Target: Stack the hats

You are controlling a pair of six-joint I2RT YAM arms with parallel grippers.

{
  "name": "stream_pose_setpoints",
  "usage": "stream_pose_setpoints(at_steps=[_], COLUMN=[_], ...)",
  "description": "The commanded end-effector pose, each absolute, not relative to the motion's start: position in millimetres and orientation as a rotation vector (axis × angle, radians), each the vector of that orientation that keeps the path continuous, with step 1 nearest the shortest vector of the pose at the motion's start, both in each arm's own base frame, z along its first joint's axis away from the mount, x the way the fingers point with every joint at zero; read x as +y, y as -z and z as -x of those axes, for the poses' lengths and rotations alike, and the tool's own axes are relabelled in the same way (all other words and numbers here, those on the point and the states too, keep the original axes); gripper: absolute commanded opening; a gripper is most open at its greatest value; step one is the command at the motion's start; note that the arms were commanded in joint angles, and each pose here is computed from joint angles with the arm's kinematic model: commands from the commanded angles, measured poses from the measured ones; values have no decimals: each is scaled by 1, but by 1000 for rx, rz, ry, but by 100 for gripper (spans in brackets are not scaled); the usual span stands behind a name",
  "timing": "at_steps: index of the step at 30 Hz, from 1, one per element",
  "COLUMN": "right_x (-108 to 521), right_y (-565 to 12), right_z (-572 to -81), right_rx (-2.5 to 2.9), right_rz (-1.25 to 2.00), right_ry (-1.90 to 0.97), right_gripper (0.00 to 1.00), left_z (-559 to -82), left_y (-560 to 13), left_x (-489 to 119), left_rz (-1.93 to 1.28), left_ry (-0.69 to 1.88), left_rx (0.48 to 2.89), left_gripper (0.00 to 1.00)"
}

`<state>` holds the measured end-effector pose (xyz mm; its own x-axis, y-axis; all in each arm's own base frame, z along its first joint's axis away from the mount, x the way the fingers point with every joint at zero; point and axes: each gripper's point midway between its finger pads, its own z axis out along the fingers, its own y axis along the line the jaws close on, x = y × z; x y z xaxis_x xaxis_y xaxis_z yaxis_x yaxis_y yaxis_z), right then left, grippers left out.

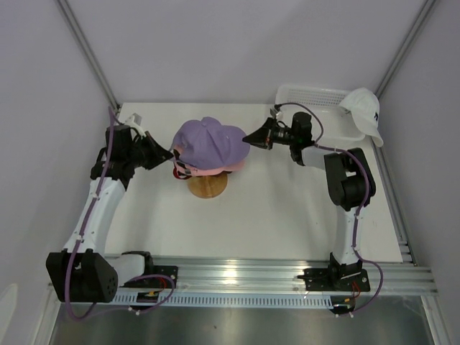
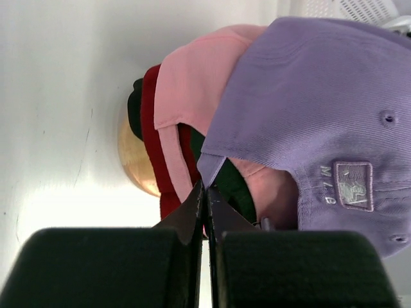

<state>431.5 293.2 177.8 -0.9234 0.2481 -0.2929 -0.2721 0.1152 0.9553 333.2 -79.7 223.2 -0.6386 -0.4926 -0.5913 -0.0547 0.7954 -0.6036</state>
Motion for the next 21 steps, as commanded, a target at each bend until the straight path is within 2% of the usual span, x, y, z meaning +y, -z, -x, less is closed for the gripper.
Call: stream_pose_setpoints(at_steps=[1,8,15,21], right_x=[283,301,289,291], right_y=[-125,-95,-44,-28], right_z=[-464,-462,-461,-462], right_rx=[2152,2283,2426,2473], right_rz=[-140,-124,-184,-174], right_ry=[-1616,-1527,-1401,-1339], right_gripper=[0,0,0,0], left_z=[-316,-301,-291,-284], left_y=[-212,-196,-165,-134], left_x=[-55,-45,-42,-40], left_rz=[441,493,538,606], left_ry=[540,466,436,409], left_rx=[2213,2256,2336,2417], left_gripper=[1,1,1,1])
